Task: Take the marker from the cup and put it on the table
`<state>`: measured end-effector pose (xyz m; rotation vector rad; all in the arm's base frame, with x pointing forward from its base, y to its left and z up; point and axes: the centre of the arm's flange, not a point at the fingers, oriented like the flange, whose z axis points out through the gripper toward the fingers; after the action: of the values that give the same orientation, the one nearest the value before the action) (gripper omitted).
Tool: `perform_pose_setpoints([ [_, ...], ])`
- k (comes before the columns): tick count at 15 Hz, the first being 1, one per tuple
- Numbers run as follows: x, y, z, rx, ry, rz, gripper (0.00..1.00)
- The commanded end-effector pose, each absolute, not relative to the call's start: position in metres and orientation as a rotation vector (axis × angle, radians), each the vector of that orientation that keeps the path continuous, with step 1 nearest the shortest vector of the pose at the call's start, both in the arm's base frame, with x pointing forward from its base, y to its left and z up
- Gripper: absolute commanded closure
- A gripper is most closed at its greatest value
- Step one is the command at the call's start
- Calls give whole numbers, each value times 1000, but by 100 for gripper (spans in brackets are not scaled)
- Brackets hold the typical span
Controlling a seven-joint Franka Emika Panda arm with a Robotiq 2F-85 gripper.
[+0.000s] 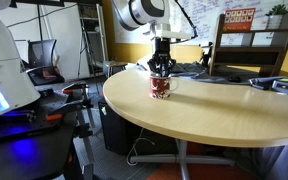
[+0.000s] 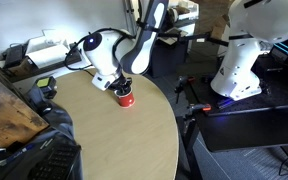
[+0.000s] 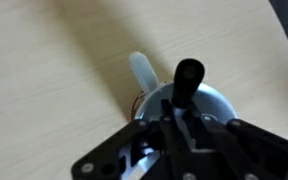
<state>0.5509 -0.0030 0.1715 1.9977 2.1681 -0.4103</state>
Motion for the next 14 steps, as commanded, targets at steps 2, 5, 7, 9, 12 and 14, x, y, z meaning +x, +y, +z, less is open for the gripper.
perform_pose_setpoints([
  [2, 542, 11, 186, 1912, 2109, -442, 95],
  [5, 527, 20, 209, 1869, 2130, -421, 95],
  [7, 515, 21, 228, 1842, 2108, -432, 95],
  [9, 502, 21, 247, 1784, 2094, -466, 95],
  [12, 489, 28, 269, 1688, 2139, -374, 95],
  [14, 476, 38, 276, 1568, 2221, -239, 95],
])
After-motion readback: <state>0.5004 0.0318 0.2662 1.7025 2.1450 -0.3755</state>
